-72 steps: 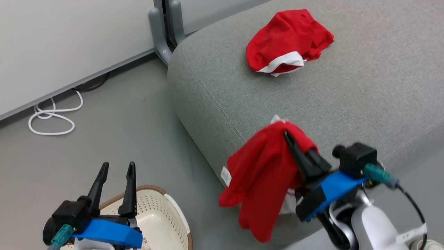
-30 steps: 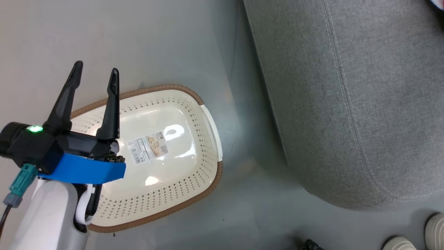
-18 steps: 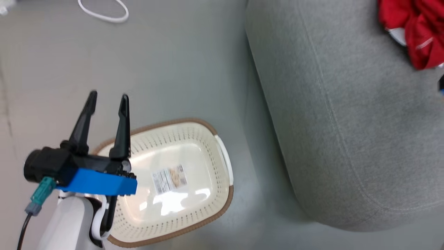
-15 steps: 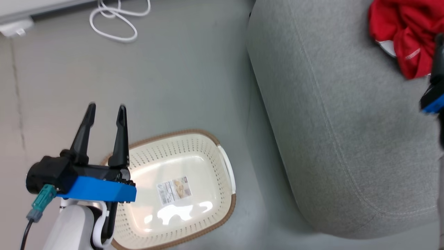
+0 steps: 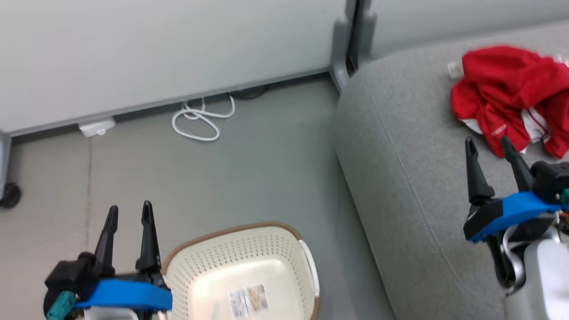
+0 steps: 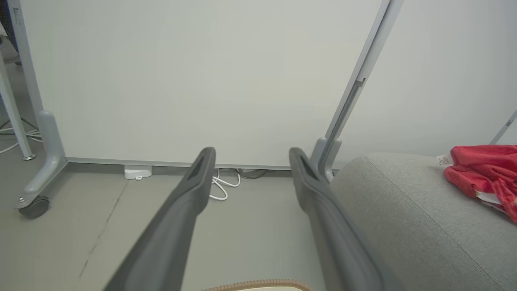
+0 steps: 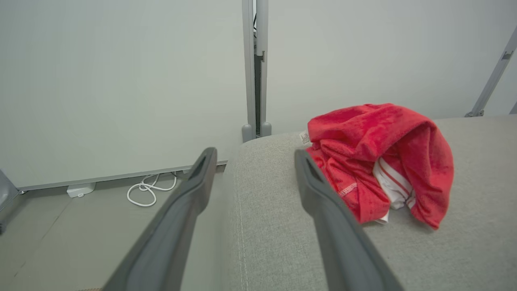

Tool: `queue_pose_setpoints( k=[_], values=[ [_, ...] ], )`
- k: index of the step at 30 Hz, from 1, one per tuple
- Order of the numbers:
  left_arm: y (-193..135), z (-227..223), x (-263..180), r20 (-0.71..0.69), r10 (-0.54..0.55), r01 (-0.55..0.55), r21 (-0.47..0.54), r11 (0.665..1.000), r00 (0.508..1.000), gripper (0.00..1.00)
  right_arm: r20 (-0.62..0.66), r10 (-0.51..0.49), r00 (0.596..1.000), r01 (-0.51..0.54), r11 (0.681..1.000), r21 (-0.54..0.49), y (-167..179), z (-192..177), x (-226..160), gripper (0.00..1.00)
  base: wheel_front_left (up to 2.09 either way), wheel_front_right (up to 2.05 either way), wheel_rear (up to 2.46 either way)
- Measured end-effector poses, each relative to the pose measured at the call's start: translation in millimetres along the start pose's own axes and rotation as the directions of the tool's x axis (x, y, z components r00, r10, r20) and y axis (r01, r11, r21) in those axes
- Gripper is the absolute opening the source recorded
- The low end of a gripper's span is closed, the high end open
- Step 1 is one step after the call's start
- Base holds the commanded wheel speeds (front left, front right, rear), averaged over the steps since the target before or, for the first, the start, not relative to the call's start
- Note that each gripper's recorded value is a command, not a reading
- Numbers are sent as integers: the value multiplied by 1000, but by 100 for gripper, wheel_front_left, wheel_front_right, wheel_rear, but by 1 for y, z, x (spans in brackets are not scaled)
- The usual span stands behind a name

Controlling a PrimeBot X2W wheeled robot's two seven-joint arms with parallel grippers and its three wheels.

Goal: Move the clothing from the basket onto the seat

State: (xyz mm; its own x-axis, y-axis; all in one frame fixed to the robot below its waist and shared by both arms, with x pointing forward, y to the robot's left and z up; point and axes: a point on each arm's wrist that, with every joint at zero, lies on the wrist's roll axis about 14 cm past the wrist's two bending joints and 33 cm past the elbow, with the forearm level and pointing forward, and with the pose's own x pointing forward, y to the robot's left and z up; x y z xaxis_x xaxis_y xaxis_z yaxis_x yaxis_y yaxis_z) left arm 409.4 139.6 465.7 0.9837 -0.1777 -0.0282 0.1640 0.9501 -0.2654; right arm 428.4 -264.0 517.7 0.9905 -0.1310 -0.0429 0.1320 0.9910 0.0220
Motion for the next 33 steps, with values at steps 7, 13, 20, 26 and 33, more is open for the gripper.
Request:
queue_pose_setpoints(
  k=[7,13,20,26,33],
  values=[
    [25,9,-37,24,102,-102,0,995,995,100,44,105,993,-107,994,29,44,9,-26,100,0,0,0],
    [43,10,-61,33,172,-172,-12,985,985,100,41,193,980,-194,980,32,75,5,-45,100,0,0,0],
    [51,12,-76,48,213,-212,-22,977,976,100,-11,238,971,-237,970,55,89,-15,-66,100,0,0,0],
    [58,13,-83,52,236,-236,-21,972,970,100,-12,254,967,-253,965,71,95,-16,-68,100,0,0,0],
    [63,9,-88,42,253,-252,-19,967,967,100,-16,274,962,-272,959,78,102,-17,-67,100,0,0,0]
  ],
)
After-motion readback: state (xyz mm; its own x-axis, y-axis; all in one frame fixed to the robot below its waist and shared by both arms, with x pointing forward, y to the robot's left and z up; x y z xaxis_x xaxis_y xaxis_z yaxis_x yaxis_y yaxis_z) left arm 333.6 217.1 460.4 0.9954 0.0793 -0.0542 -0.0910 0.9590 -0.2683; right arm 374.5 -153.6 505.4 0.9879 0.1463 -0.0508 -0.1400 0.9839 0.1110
